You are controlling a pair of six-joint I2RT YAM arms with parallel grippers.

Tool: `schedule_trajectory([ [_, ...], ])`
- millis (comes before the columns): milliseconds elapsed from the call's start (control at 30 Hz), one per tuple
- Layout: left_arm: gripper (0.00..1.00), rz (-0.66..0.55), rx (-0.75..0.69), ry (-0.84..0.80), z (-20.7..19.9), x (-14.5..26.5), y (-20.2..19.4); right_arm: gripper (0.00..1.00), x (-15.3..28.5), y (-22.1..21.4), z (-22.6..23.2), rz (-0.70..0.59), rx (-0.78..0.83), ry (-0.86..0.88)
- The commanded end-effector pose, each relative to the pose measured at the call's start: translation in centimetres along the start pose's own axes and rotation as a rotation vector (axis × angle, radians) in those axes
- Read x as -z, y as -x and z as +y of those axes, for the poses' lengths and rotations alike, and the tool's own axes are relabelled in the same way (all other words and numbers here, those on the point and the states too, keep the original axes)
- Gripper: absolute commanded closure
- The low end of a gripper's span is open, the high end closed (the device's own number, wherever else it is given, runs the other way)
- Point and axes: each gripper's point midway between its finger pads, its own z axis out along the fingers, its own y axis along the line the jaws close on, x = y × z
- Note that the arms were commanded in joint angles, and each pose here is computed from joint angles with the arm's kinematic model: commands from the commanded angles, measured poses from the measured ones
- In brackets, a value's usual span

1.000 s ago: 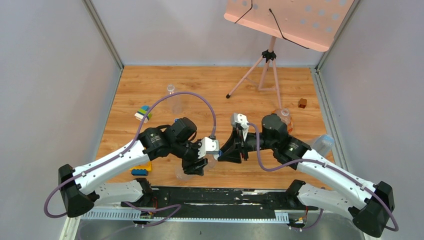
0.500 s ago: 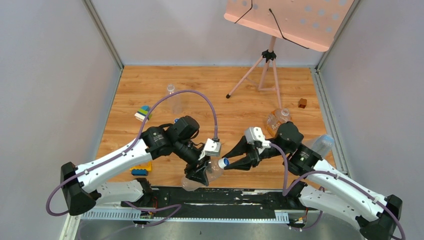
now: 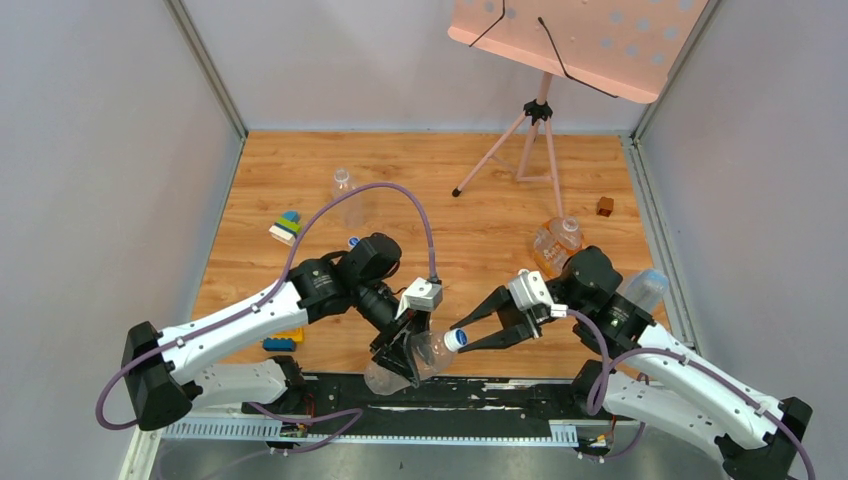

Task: Unscrew the bottle caps
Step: Unscrew the bottle cap from the plastic bottle.

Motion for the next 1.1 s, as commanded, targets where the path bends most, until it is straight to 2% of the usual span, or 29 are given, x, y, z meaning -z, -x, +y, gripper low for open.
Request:
schedule_trajectory([
  [0, 1.0, -0.115, -0.172, -0.263, -4.9, 0.2, 3.2, 1.0, 0.1, 0.6, -0.5, -0.001, 0.1, -0.01],
  [33, 1.0, -0.131, -0.217, -0.291, -5.3, 0.3, 3.7, 1.0, 0.1, 0.8, -0.4, -0.003, 0.114, 0.001],
  [67, 1.0, -0.126, -0.182, -0.304, -5.4, 0.3, 3.4, 1.0, 0.1, 1.0, -0.2, -0.006, 0.129, 0.017],
  [233, 1.0, -0.13, -0.207, -0.352, -6.3, 0.6, 3.6, 1.0, 0.1, 1.4, 1.0, -0.023, 0.186, 0.105],
  [300, 1.0, -0.129, -0.185, -0.299, -5.5, 0.4, 3.7, 0.98, 0.0, 1.5, -0.3, -0.011, 0.137, 0.034],
  [333, 1.0, -0.133, -0.178, -0.2, -4.1, 0.3, 4.2, 0.89, 0.0, 2.2, -1.5, -0.007, 0.094, -0.039],
  [367, 1.0, -0.096, -0.141, -0.124, -2.9, 0.1, 3.0, 0.75, 0.2, 2.6, -2.8, 0.004, 0.035, -0.125],
  [400, 1.0, -0.07, -0.134, 0.048, -0.4, 0.4, 3.3, 0.55, 0.6, 2.4, -4.2, 0.029, -0.039, -0.222],
  [433, 1.0, -0.008, -0.08, 0.128, 0.8, 0.7, 1.7, 0.38, 1.1, 2.2, -5.5, 0.045, -0.104, -0.321],
  [467, 1.0, 0.039, -0.054, 0.338, 4.2, 1.9, 1.1, 0.27, 1.6, 1.8, -6.3, 0.061, -0.159, -0.394],
  [500, 1.0, 0.08, -0.003, 0.434, 5.5, 2.7, 0.1, 0.22, 2.1, 1.2, -6.9, 0.083, -0.2, -0.448],
  [533, 1.0, 0.138, 0.028, 0.607, 8.1, 4.3, -1.1, 0.19, 2.6, 0.6, -7.3, 0.094, -0.257, -0.506],
  [700, 1.0, 0.252, 0.044, 0.973, 12.3, 9.3, -3.0, 0.15, 4.8, -1.7, -8.6, 0.074, -0.443, -0.724],
  [900, 1.0, 0.232, -0.04, 1.221, 13.4, 13.7, -1.6, 0.15, 6.6, -4.2, -8.9, 0.028, -0.612, -0.886],
  [1067, 1.0, 0.215, -0.176, 1.293, 13.6, 14.7, 0.0, 0.16, 6.9, -6.3, -10.3, -0.019, -0.858, -0.986],
])
